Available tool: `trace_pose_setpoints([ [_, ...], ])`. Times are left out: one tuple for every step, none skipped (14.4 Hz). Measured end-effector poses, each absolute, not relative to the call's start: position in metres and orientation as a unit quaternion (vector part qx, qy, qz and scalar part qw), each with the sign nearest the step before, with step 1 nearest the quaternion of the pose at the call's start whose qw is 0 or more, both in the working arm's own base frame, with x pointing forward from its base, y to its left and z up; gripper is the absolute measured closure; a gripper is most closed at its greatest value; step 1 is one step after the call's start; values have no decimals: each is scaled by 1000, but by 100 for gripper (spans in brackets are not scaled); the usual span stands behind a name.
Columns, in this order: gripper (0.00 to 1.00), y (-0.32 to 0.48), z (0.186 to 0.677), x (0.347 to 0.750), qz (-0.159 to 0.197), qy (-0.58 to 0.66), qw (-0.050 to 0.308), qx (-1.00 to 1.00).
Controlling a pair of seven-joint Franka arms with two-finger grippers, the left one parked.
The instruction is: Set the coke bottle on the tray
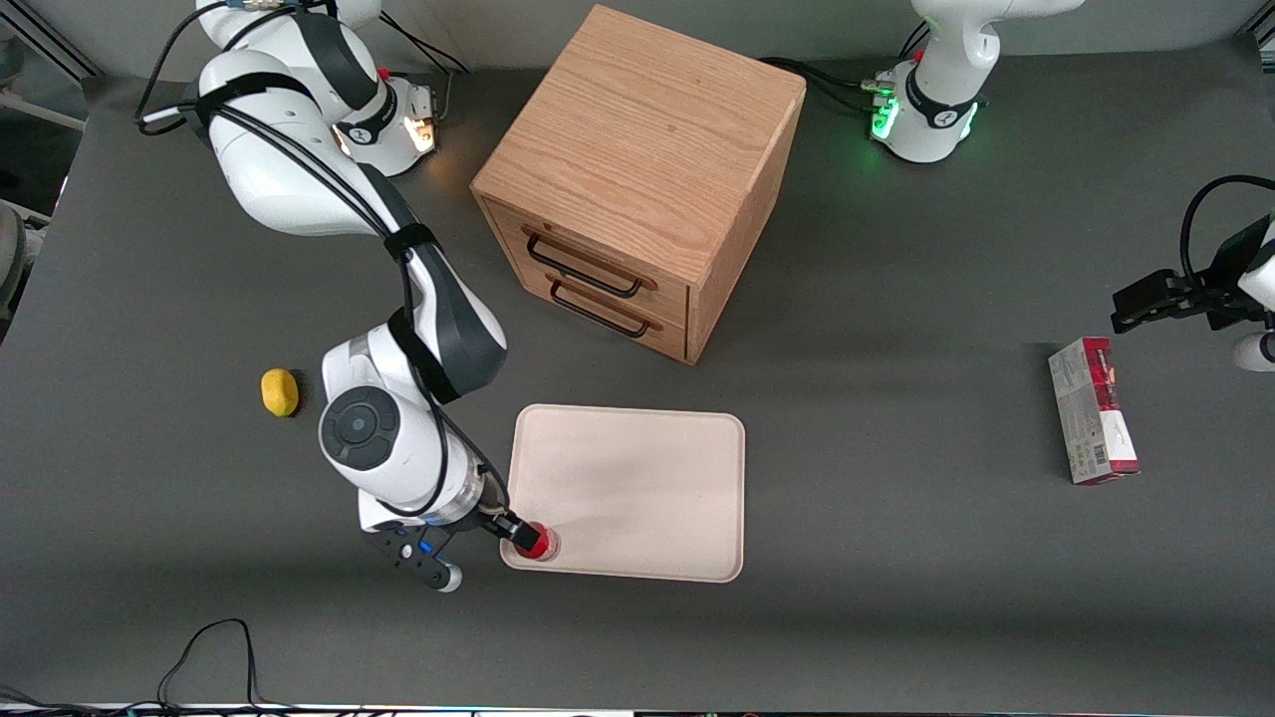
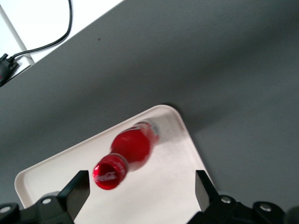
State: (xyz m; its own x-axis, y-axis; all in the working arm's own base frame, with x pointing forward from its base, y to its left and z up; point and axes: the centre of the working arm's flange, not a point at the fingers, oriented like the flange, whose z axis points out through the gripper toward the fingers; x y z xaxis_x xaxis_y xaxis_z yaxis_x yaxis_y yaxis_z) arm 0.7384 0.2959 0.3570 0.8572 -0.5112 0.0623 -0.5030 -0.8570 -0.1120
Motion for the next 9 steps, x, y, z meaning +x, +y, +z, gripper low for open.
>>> trace_pose_setpoints([
  [0, 286, 367, 736, -31, 250, 32, -967],
  [0, 274, 379, 732, -15, 233, 17, -972],
  [0, 260, 393, 727, 1, 213, 4, -977],
  [0, 242, 407, 723, 12, 189, -1, -982],
  [0, 220, 420, 718, 21, 164, -2, -986],
  [0, 193, 432, 711, 29, 137, -2, -990],
  [0, 165, 443, 701, 37, 109, -3, -993],
  [0, 135, 453, 686, 45, 83, -7, -995],
  [0, 107, 463, 668, 53, 59, -8, -997],
])
